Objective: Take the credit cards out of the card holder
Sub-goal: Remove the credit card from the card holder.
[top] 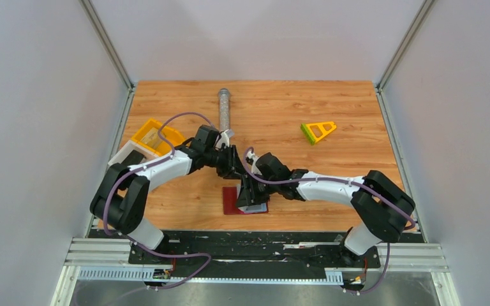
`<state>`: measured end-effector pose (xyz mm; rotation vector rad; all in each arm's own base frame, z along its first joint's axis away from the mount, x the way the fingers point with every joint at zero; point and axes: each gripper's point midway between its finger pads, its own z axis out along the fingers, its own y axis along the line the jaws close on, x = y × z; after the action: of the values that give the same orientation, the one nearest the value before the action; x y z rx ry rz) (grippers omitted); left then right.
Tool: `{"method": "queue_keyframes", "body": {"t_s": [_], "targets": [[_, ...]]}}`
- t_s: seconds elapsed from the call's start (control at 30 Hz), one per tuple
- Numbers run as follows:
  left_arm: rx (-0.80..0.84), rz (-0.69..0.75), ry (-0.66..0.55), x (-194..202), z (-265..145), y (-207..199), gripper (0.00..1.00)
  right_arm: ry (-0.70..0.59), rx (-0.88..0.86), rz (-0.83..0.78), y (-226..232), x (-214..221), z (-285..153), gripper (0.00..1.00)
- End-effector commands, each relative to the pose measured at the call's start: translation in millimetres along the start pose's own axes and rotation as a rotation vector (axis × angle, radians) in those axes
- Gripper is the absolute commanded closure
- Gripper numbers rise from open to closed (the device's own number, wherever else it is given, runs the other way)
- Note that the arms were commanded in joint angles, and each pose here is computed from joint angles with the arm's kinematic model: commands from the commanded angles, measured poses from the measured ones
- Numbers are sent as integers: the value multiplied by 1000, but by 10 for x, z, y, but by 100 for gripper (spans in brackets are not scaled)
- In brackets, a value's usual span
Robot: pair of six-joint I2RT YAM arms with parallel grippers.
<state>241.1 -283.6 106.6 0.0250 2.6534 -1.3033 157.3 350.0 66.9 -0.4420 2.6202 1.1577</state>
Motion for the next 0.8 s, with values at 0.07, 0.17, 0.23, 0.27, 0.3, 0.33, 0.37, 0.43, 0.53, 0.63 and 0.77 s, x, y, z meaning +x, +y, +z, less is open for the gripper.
{"method": "queue_keyframes", "body": {"t_s": [0.07,0.17,0.23,0.27,0.3,0.33,0.37,0.43,0.53,0.63,0.77], "targets": [[20,-8,54,198,175,68,70,-49,-40,-44,169,-139,33,57],[-41,-21,61,278,184,222,74,-54,-35,-44,163,-135,17,57],[-84,-15,58,306,159,303,76,-59,-24,-41,152,-132,-13,57],[-105,-10,47,298,140,333,76,-64,-17,-41,148,-134,-38,57],[-132,-4,47,316,114,379,76,-69,-2,-40,121,-131,-58,57],[-148,-7,52,337,98,409,76,-73,14,-40,94,-122,-76,57],[-161,3,44,328,84,431,76,-77,30,-40,58,-119,-94,57],[-185,10,43,339,66,479,76,-79,68,-33,-13,-106,-128,57],[-211,14,45,366,54,545,76,-81,115,-16,-92,-88,-183,57],[-213,14,41,380,53,569,75,-102,175,12,-189,-110,-246,57],[-223,18,37,404,45,610,75,-107,243,58,-349,-113,-267,58]]}}
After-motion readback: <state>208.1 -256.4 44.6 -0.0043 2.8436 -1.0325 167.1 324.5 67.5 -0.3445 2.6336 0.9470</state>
